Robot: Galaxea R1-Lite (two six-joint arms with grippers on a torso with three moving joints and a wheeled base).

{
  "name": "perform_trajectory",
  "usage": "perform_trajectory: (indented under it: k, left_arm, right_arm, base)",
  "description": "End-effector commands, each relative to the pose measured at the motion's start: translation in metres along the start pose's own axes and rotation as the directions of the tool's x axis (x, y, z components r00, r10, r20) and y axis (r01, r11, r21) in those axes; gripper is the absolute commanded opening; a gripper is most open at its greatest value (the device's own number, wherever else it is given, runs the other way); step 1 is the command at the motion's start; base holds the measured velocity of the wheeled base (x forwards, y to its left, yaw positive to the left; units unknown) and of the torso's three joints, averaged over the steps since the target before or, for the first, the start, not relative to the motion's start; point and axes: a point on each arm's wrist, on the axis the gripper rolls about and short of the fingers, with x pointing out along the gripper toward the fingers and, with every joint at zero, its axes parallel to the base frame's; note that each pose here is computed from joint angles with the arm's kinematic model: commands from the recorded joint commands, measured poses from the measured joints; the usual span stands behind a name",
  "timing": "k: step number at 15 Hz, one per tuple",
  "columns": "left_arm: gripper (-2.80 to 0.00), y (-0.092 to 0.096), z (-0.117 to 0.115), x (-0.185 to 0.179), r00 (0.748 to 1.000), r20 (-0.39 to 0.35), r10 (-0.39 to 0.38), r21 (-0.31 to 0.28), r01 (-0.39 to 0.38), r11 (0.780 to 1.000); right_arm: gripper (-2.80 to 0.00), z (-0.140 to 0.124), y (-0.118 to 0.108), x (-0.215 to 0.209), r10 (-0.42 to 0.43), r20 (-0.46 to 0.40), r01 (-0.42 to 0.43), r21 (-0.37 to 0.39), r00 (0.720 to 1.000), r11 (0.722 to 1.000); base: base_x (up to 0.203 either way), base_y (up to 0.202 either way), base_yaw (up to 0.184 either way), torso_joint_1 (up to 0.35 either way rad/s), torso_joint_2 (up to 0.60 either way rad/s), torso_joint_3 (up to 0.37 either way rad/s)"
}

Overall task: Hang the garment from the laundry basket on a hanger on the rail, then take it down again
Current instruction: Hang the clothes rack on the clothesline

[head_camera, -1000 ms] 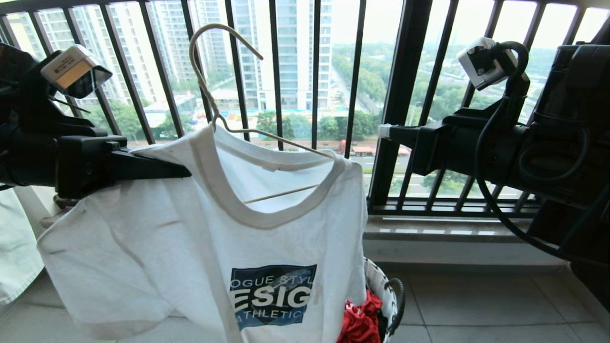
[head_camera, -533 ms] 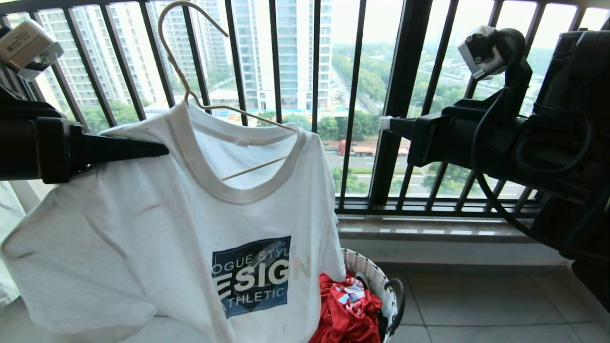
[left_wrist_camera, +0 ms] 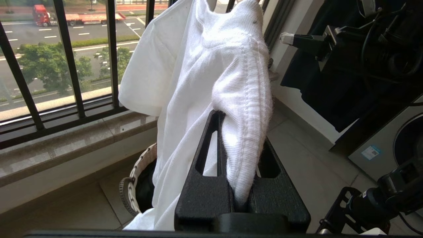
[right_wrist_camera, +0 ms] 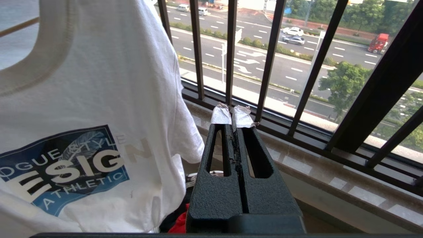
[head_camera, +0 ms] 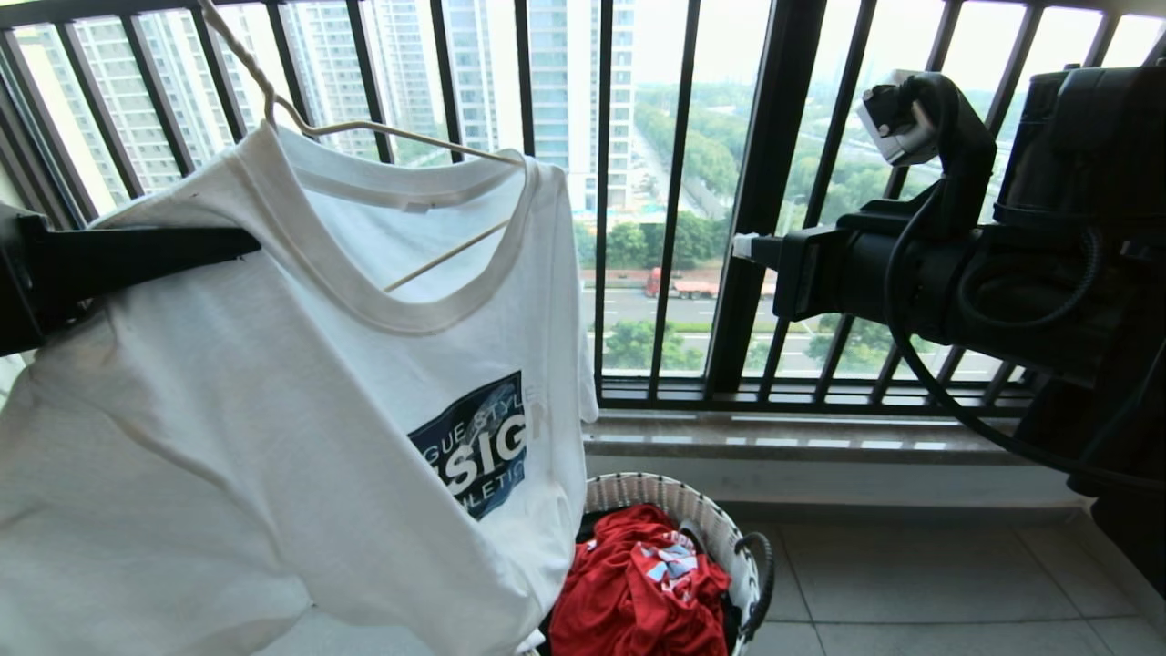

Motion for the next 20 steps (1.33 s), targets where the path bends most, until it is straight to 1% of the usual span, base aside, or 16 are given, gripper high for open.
perform_trajectory:
  k: [1, 2, 5, 7, 9, 11, 13, 16, 17, 19, 20]
  left_arm:
    - [-2.80, -0.007, -0.002, -0.006, 0.998, 0.057, -0.015, -0.030, 0.017, 0.999]
    - [-2.80, -0.005, -0.004, -0.005, 0.998, 0.062, -0.017, -0.058, 0.021, 0.998]
    - [-2.80, -0.005, -0.004, -0.003, 0.998, 0.055, -0.039, -0.062, 0.043, 0.997]
    - [-2.80, -0.011, -0.008, -0.005, 0.997, 0.050, -0.062, -0.065, 0.065, 0.996]
    - [-2.80, -0.018, -0.009, -0.011, 0.996, 0.057, -0.066, -0.063, 0.069, 0.996]
    - [-2.80, -0.026, -0.010, -0.019, 0.995, 0.071, -0.074, -0.073, 0.079, 0.994]
    - [-2.80, -0.037, -0.012, -0.024, 0.991, 0.077, -0.110, -0.119, 0.119, 0.986]
    - [-2.80, -0.056, -0.017, -0.041, 0.987, 0.084, -0.140, -0.157, 0.152, 0.976]
    - [-2.80, -0.058, -0.021, -0.043, 0.988, 0.072, -0.140, -0.176, 0.150, 0.973]
    - [-2.80, -0.061, -0.019, -0.046, 0.986, 0.082, -0.147, -0.164, 0.159, 0.974]
    - [-2.80, -0.062, -0.020, -0.047, 0.986, 0.081, -0.148, -0.164, 0.160, 0.973]
  right_arm:
    - [-2.80, 0.000, 0.000, -0.004, -0.068, -0.013, 0.068, -0.001, 0.998, 0.998]
    - [-2.80, 0.003, 0.000, -0.010, -0.090, -0.012, 0.090, -0.001, 0.996, 0.996]
    - [-2.80, 0.000, -0.002, -0.030, -0.134, -0.032, 0.134, -0.004, 0.990, 0.991]
    - [-2.80, 0.005, -0.004, -0.049, -0.147, -0.007, 0.147, 0.010, 0.989, 0.989]
    - [-2.80, 0.005, -0.005, -0.071, -0.152, 0.008, 0.152, 0.019, 0.988, 0.988]
    - [-2.80, 0.008, -0.007, -0.090, -0.153, 0.018, 0.153, 0.021, 0.988, 0.988]
    - [-2.80, 0.010, -0.008, -0.106, -0.155, 0.020, 0.154, 0.026, 0.988, 0.988]
    - [-2.80, -0.008, -0.010, -0.112, -0.164, -0.029, 0.165, 0.030, 0.986, 0.986]
    - [-2.80, -0.007, -0.010, -0.115, -0.169, -0.021, 0.169, 0.032, 0.985, 0.985]
    - [-2.80, -0.004, -0.010, -0.121, -0.162, -0.002, 0.162, 0.031, 0.987, 0.986]
    - [-2.80, -0.006, -0.010, -0.118, -0.160, -0.013, 0.161, 0.028, 0.987, 0.987]
  base:
    - [0.000, 0.000, 0.000, 0.000, 0.00, 0.000]
    - [0.000, 0.000, 0.000, 0.000, 0.00, 0.000]
    - [0.000, 0.000, 0.000, 0.000, 0.00, 0.000]
    - [0.000, 0.000, 0.000, 0.000, 0.00, 0.000]
    - [0.000, 0.000, 0.000, 0.000, 0.00, 0.000]
    - [0.000, 0.000, 0.000, 0.000, 0.00, 0.000]
    - [0.000, 0.000, 0.000, 0.000, 0.00, 0.000]
    - [0.000, 0.000, 0.000, 0.000, 0.00, 0.000]
    - [0.000, 0.000, 0.000, 0.000, 0.00, 0.000]
    - [0.000, 0.000, 0.000, 0.000, 0.00, 0.000]
    - [0.000, 0.000, 0.000, 0.000, 0.00, 0.000]
